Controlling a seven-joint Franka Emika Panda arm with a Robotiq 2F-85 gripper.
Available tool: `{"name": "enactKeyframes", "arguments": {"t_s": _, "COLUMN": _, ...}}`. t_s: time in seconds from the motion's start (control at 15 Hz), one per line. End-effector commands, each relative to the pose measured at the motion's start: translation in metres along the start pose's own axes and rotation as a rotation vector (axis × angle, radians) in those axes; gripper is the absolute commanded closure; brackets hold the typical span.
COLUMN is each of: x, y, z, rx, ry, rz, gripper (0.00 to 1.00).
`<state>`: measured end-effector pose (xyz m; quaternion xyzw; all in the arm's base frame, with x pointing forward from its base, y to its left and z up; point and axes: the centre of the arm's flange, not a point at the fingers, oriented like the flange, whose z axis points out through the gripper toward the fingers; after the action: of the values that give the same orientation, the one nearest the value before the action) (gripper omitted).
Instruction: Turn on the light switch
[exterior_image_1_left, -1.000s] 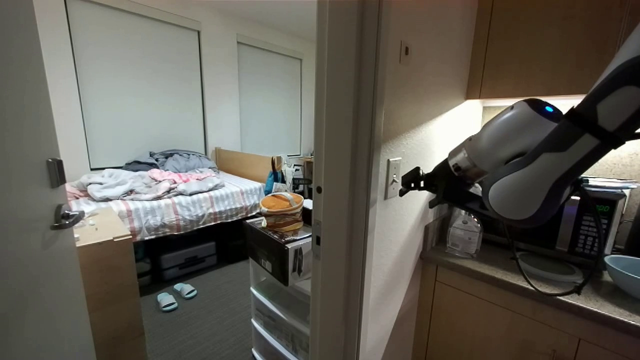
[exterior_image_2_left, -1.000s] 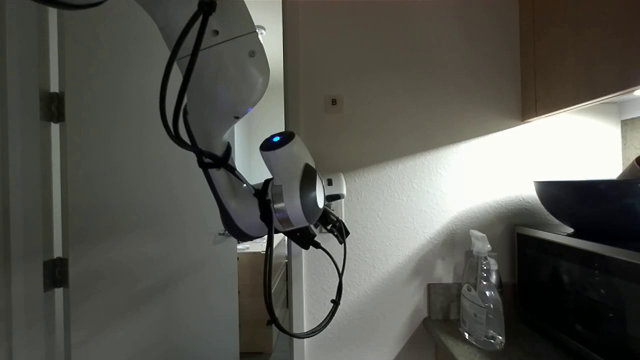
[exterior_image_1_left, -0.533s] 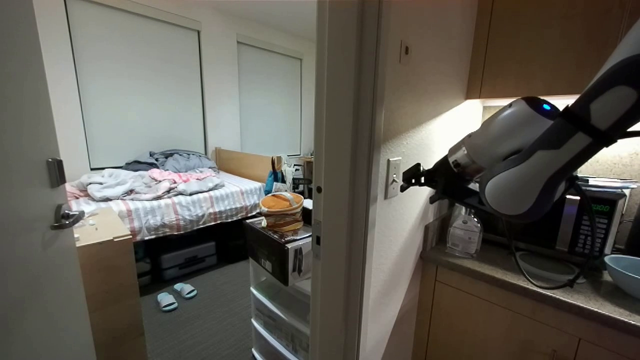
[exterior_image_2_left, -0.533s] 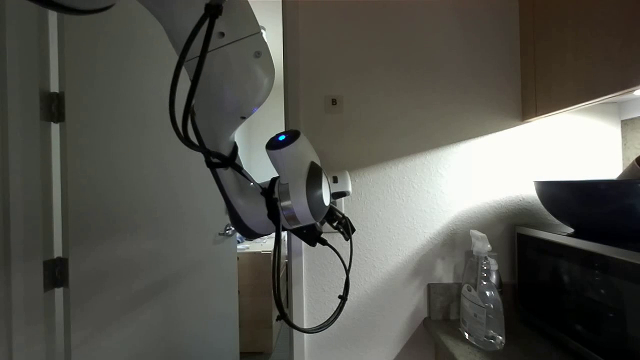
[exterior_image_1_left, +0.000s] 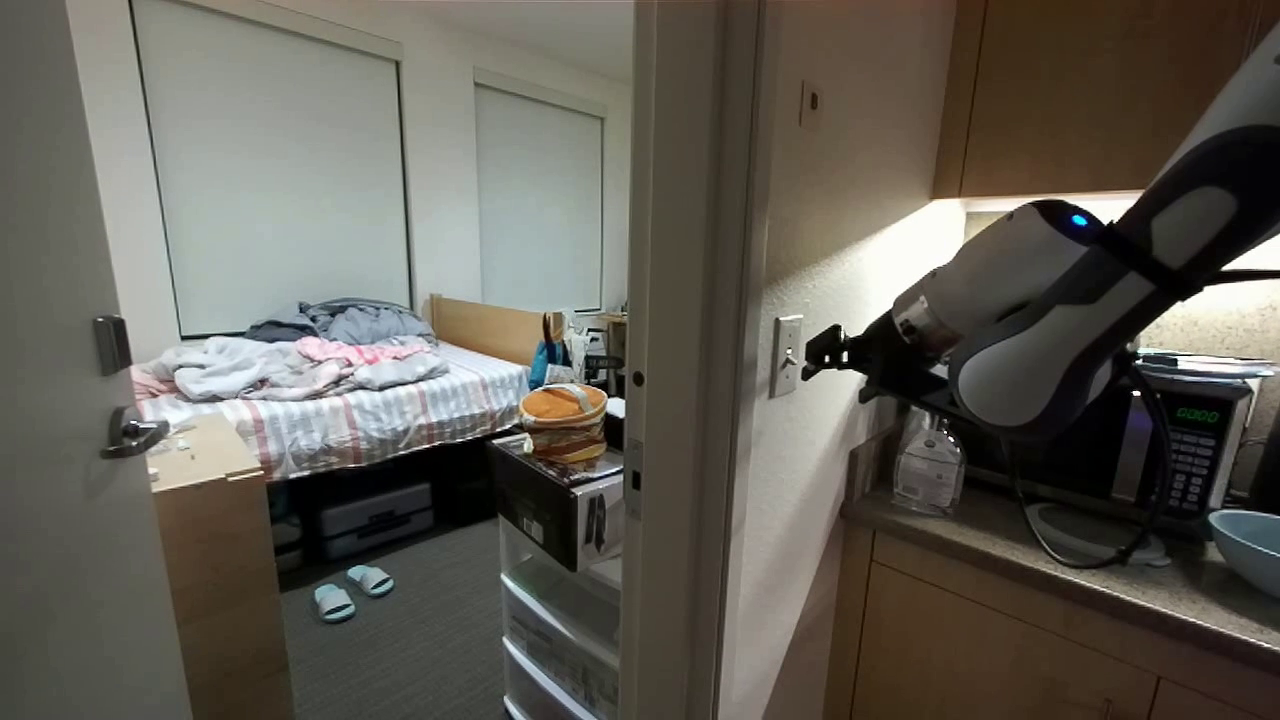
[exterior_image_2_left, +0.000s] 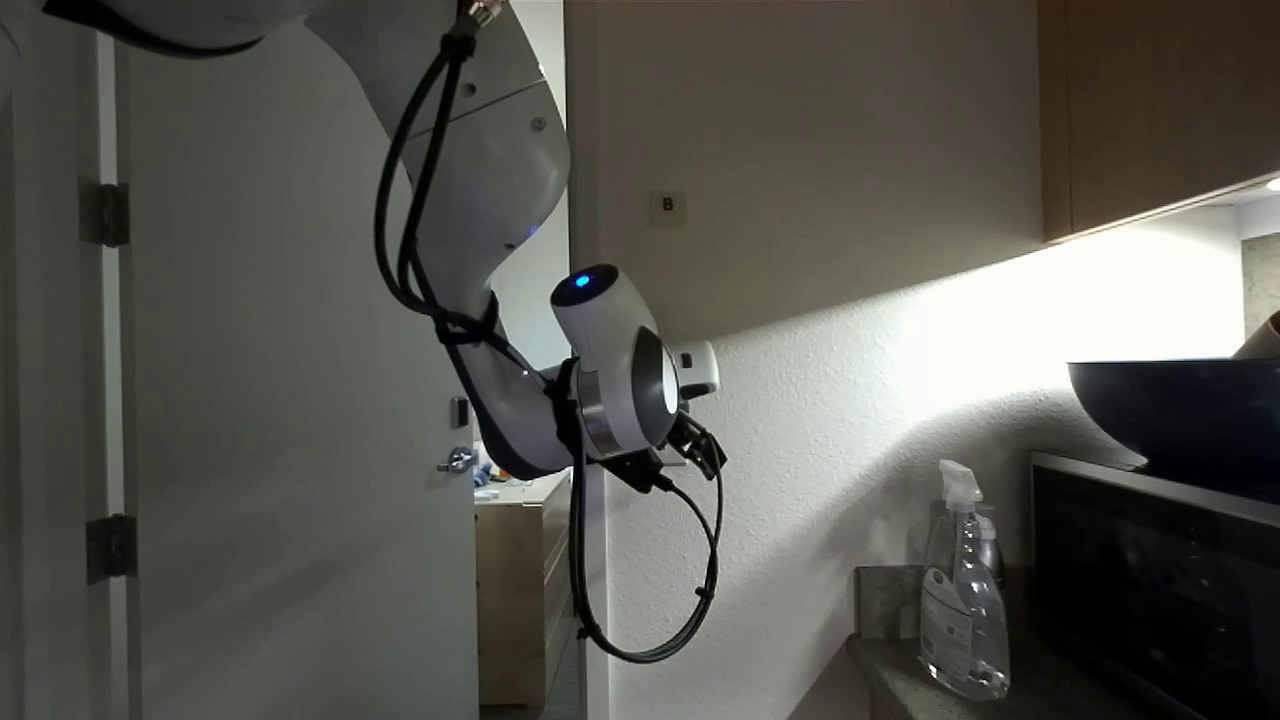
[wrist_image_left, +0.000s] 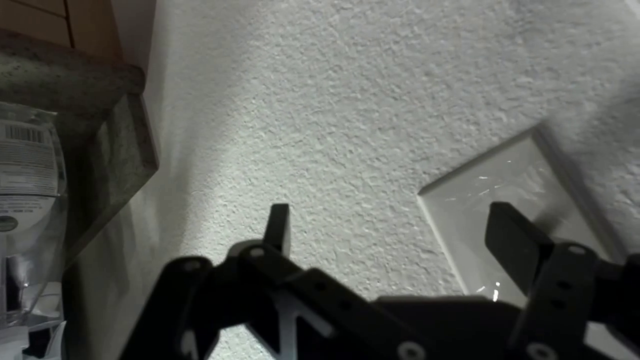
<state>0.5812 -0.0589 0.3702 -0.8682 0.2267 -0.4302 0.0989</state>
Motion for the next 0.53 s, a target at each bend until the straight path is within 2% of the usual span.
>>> {"name": "enactKeyframes", "arguments": {"t_s": 0.0, "x": 0.002, "y": 0.001, "z": 0.005, "rx": 0.037, "ry": 0.025, "rz": -0.039, "gripper": 0.00}}
{"name": "enactKeyframes", "arguments": {"t_s": 0.2, "x": 0.005, "y": -0.005, "z": 0.003, "rx": 0.078, "ry": 0.075, "rz": -0.101, "gripper": 0.00}}
{"name": "enactKeyframes", "arguments": {"t_s": 0.47, "x": 0.028, "y": -0.021, "z": -0.004, "rx": 0.121, "ry": 0.139, "rz": -0.167, "gripper": 0.00}}
